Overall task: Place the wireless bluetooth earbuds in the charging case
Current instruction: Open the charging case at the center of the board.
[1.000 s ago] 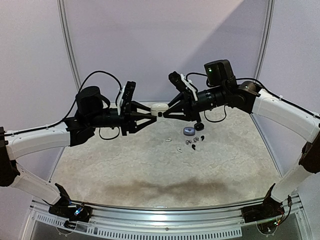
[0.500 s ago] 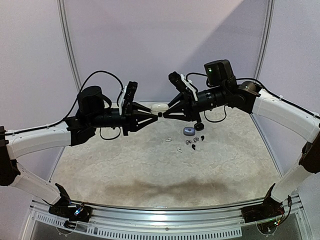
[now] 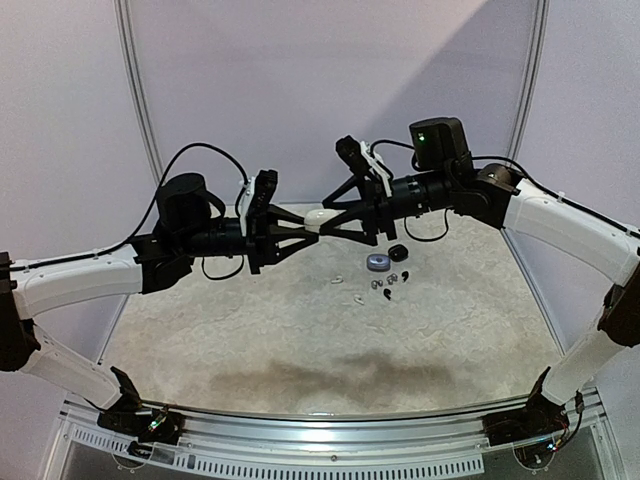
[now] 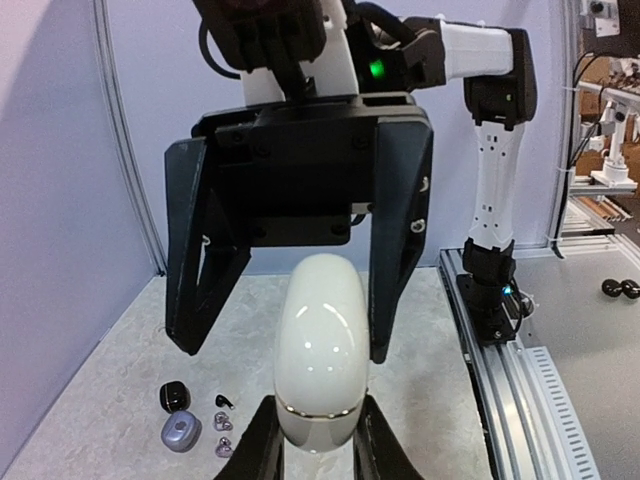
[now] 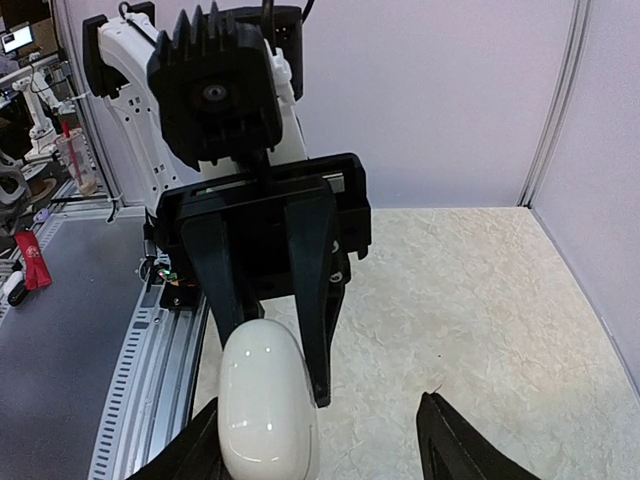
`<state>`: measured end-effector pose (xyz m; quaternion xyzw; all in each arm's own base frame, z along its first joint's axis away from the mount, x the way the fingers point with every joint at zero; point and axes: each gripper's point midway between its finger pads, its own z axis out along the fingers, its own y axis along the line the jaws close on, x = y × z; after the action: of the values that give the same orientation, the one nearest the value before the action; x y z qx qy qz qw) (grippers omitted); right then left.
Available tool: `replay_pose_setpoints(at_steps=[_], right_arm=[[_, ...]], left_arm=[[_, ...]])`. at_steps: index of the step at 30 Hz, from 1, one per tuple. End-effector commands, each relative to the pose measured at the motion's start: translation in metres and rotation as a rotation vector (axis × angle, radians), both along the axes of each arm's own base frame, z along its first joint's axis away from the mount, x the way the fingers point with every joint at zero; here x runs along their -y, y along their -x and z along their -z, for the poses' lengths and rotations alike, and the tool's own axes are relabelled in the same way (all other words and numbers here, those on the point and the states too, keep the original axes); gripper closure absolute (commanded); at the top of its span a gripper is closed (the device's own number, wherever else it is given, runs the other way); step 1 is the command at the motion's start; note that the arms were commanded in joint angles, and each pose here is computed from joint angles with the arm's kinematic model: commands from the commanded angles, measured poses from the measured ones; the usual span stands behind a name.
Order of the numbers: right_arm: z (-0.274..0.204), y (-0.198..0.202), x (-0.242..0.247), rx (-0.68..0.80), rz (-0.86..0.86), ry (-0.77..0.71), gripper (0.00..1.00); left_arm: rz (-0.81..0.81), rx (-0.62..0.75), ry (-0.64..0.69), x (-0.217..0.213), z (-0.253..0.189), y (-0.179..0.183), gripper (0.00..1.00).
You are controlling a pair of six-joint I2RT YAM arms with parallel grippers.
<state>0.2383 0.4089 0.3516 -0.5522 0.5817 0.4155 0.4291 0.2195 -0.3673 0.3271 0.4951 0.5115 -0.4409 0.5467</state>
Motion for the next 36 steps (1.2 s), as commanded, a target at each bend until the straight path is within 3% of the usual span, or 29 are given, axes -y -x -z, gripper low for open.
replay_pose_setpoints(at_steps=[1, 10, 28, 36], right_arm=[[0.0, -0.013, -0.003, 0.011, 0.066, 0.006, 0.38], [-0.005, -0.024, 0.003, -0.014, 0.117, 0.002, 0.46], [0.005, -0.045, 0.002, -0.106, 0.172, 0.002, 0.46], [0.006, -0.047, 0.0, -0.141, 0.16, 0.005, 0.42]], left_arm=[[0.054, 0.088, -0.036, 0.005, 0.009, 0.013, 1.0], [0.055, 0.085, -0.084, 0.002, 0.02, 0.014, 1.0], [0.047, 0.089, -0.082, -0.001, 0.027, 0.015, 1.0], [0.035, 0.082, -0.082, -0.001, 0.03, 0.012, 1.0]])
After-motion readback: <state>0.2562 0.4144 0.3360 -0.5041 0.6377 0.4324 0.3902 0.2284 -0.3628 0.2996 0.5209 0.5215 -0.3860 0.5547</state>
